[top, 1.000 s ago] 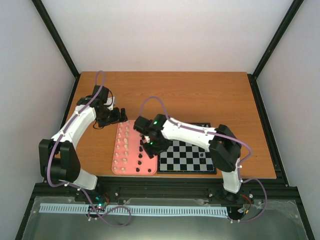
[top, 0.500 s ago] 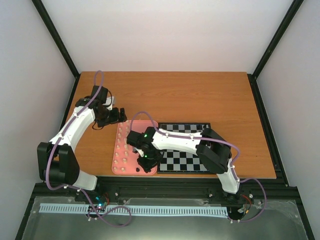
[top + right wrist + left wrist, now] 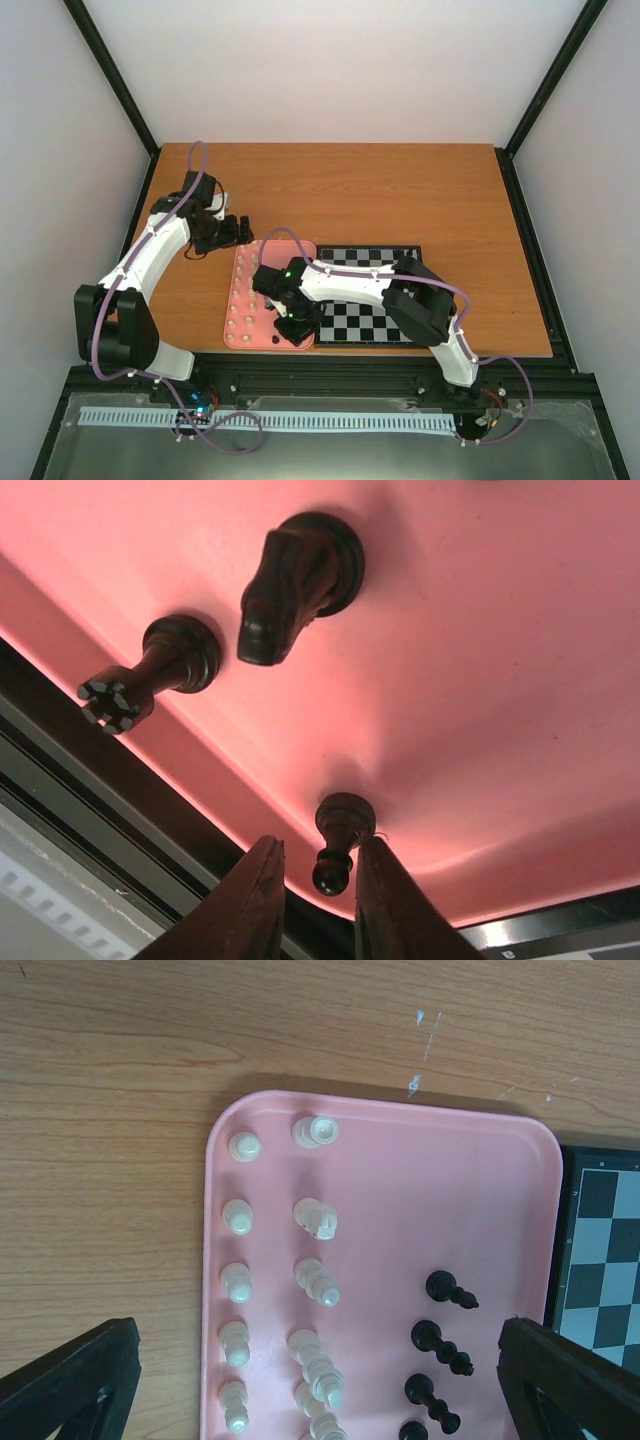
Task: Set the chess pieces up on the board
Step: Pick up the chess piece from the storage box.
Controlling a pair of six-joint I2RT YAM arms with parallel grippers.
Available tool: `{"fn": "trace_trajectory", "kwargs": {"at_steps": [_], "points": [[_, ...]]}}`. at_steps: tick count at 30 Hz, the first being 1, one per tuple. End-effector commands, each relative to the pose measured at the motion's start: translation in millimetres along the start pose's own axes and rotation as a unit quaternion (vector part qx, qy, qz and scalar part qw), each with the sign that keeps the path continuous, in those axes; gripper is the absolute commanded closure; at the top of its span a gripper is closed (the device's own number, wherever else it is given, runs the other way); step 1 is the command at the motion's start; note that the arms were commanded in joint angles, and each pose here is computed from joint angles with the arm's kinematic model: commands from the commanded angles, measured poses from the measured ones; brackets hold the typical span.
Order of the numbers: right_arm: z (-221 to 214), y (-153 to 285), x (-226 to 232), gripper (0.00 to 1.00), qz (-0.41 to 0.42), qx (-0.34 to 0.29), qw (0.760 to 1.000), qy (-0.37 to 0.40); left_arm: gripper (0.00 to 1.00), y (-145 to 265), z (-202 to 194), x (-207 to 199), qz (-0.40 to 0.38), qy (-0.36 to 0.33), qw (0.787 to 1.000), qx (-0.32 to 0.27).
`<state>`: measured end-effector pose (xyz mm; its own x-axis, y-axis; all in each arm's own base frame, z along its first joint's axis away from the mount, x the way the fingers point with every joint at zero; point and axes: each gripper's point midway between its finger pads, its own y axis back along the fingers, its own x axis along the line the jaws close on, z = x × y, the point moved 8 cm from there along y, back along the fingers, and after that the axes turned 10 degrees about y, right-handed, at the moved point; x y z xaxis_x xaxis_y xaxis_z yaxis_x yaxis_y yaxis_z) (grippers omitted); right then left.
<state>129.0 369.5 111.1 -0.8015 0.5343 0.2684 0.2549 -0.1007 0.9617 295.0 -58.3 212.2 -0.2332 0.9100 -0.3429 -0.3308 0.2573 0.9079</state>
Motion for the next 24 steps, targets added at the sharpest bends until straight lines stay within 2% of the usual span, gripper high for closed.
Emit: {"fn": "trace_trajectory", "kwargs": {"at_steps": [1, 5, 10, 19, 24], "points": [[0.8, -6.6, -2.6, 0.80, -0.001, 0.007, 1.000, 0.001, 0.00, 7.4, 0.6, -3.5, -0.012, 0.000, 1.000, -0.020], [0.6, -8.3, -4.4, 0.90, -0.003, 0.012, 1.000, -0.001, 0.00, 8.0, 0.6, -3.9, -0.013, 0.000, 1.000, -0.020], [3.2, 2.2, -6.5, 0.97, -0.026, 0.003, 1.000, -0.002, 0.00, 9.4, -0.5, -3.5, -0.014, -0.001, 1.000, -0.021], [-10.6, 68.0, -22.9, 0.97, -0.066, -0.057, 0.994, -0.069, 0.00, 10.5, 0.1, -5.0, -0.017, 0.000, 1.000, -0.018], [-60.7, 91.5, -53.4, 0.97, -0.069, -0.068, 0.984, -0.149, 0.00, 11.3, -0.8, -5.3, -0.021, 0.000, 1.000, -0.019]]}}
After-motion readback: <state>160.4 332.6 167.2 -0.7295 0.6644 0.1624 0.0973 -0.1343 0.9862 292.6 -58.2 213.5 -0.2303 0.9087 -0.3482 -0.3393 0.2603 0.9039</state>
